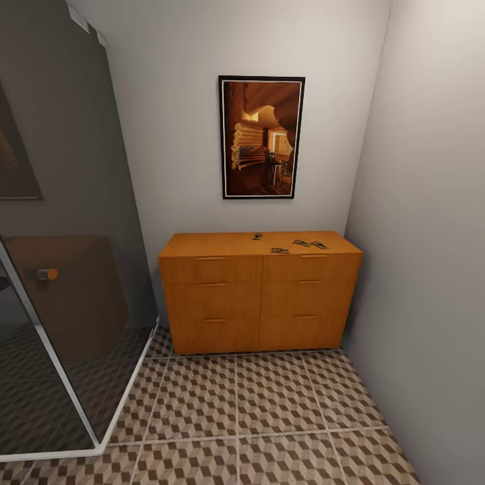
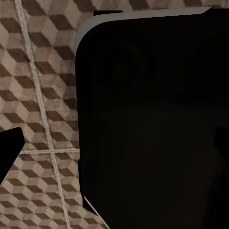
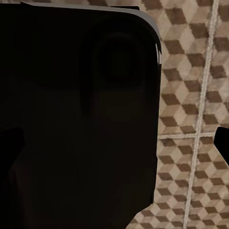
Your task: Take the four mousetraps from the cabinet in the bathroom and place them on the bathroom floor. Make sure all four end up on the same floor surface, and ensure that at least two of them are either under or directly next to the same bathroom sink.
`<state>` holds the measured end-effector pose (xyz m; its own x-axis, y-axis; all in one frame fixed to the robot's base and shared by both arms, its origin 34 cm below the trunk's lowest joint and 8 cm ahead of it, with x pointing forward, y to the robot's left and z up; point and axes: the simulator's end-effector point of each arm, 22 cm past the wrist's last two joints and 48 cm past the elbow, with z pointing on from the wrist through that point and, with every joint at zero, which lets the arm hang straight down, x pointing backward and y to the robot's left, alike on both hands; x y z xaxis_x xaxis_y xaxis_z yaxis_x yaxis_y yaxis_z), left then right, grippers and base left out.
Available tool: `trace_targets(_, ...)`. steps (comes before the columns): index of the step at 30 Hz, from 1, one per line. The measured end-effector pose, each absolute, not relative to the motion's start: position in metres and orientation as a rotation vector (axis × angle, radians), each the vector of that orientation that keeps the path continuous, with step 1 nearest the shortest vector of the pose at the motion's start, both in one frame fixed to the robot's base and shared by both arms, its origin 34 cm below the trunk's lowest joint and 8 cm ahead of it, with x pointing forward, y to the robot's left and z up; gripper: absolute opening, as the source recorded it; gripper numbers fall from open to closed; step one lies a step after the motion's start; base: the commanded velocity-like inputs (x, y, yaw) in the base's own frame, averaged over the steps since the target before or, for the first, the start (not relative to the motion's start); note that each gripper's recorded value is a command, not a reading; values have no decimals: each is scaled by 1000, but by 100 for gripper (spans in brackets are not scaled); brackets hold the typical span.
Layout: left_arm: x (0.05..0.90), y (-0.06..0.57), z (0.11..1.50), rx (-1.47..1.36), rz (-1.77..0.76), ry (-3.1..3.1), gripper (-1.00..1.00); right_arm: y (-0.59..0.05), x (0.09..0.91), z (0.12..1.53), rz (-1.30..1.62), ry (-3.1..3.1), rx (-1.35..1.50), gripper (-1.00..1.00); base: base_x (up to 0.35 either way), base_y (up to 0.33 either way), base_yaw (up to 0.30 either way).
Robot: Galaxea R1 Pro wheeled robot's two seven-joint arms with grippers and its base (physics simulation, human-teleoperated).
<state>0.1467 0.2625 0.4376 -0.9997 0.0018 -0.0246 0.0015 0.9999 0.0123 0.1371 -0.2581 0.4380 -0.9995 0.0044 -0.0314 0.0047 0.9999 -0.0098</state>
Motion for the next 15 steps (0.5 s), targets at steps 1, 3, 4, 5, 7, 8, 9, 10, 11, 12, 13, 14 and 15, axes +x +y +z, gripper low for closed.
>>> trace_targets(1, 147, 262, 438, 3, 19, 3117, 100, -258, 137, 438, -15, 3110, 7, 100, 0, 0, 0)
trace_targets(3, 147, 262, 438, 3, 19, 3117, 100, -258, 137, 438, -15, 3110, 7, 100, 0, 0, 0)
trace_targets(4, 147, 262, 438, 3, 19, 3117, 100, -258, 137, 438, -15, 3110, 6, 100, 0, 0, 0)
trace_targets(5, 147, 262, 438, 3, 19, 3117, 100, -258, 137, 438, -15, 3111, 5, 100, 0, 0, 0)
trace_targets(7, 147, 262, 438, 3, 19, 3117, 100, -258, 137, 438, -15, 3110, 5, 100, 0, 0, 0)
trace_targets(8, 147, 262, 438, 2, 19, 3117, 100, -258, 137, 438, -15, 3110, 4, 100, 0, 0, 0)
trace_targets(9, 147, 262, 438, 3, 19, 3117, 100, -258, 137, 438, -15, 3110, 4, 100, 0, 0, 0)
trace_targets(10, 147, 262, 438, 3, 19, 3117, 100, -258, 137, 438, -15, 3110, 4, 100, 0, 0, 0)
trace_targets(11, 147, 262, 438, 3, 19, 3117, 100, -258, 137, 438, -14, 3110, 4, 100, 0, 0, 0)
trace_targets(12, 147, 262, 438, 2, 19, 3117, 100, -258, 137, 438, -14, 3110, 4, 100, 0, 0, 0)
trace_targets(13, 147, 262, 438, 2, 19, 3117, 100, -258, 137, 438, -14, 3110, 4, 100, 0, 0, 0)
trace_targets(14, 147, 262, 438, 2, 19, 3117, 100, -258, 137, 438, -14, 3110, 4, 100, 0, 0, 0)
trace_targets(15, 147, 262, 438, 3, 19, 3117, 100, -258, 137, 438, -14, 3110, 4, 100, 0, 0, 0)
